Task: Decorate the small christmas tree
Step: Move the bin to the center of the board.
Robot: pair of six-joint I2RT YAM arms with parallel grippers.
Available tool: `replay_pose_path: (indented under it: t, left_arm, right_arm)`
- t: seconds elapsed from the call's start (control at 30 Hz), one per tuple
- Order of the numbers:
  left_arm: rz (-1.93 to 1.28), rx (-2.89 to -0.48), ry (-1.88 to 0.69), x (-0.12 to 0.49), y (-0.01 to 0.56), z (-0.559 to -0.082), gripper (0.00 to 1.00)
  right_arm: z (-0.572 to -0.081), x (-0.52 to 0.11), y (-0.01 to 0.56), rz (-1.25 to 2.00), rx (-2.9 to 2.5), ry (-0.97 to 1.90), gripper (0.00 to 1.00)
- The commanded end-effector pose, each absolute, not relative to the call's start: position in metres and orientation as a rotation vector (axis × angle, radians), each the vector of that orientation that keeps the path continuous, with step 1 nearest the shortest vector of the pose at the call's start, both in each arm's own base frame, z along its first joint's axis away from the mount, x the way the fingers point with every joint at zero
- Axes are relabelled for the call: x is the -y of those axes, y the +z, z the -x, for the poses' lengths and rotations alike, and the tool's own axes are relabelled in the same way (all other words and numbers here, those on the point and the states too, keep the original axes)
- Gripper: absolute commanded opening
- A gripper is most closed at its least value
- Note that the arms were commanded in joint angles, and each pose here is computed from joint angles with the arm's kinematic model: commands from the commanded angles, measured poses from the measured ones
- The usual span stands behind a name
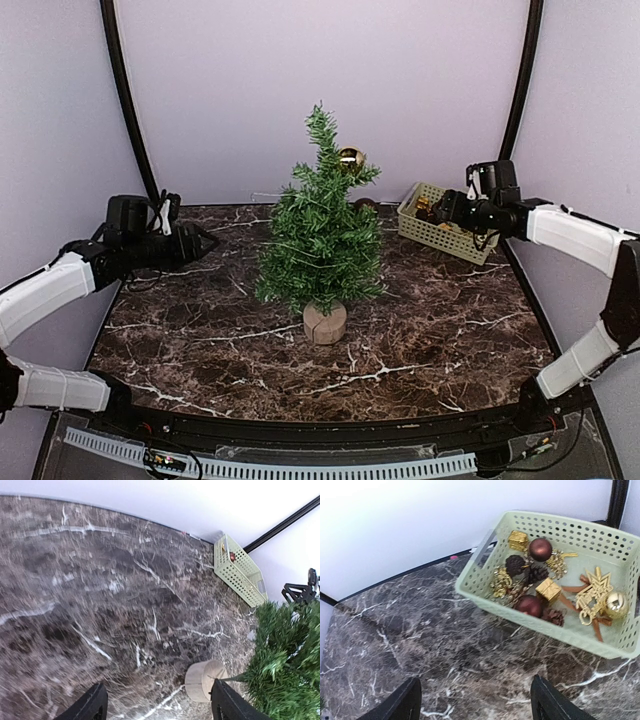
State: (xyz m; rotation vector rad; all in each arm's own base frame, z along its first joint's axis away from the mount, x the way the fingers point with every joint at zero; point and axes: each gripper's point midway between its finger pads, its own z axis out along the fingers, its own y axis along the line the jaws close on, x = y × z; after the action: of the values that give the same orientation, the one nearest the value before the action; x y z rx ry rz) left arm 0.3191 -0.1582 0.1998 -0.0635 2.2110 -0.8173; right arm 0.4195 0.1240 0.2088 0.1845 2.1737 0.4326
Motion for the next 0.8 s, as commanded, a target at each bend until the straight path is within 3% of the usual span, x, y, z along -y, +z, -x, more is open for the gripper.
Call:
replay_pose_path:
  t: [0.0, 0.2, 0.37, 0.57, 0.77]
  left_arm:
    - [-0.106, -2.233, -0.766, 0.143, 0.216, -0.323, 0.74]
    - [-0.181, -2.233, -0.649, 0.129, 0.217, -0.341, 0.74]
    - [-0.195, -2.258, -0.631, 0.125, 0.202, -0.346, 0.74]
    - [-0.192, -2.246, -0.612, 0.119, 0.2, -0.345, 0.74]
    - [-0.192, -2.236, -0.612, 0.118, 0.201, -0.344, 0.74]
  right_arm:
    - [-0.458, -0.083, 0.181, -0.202, -2.28, 0.266, 0.75]
    - [-0.527, -0.048, 0.15, -0.239, -2.335, 0.188, 0.73]
    - [-0.554, -0.026, 0.109, -0.247, -2.448, 0.087, 0.71]
    - [-0.522, -0.025, 0.076, -0.213, -2.585, 0.061, 0.71]
    - [-0.466, -0.049, 0.075, -0.139, -2.67, 0.236, 0.71]
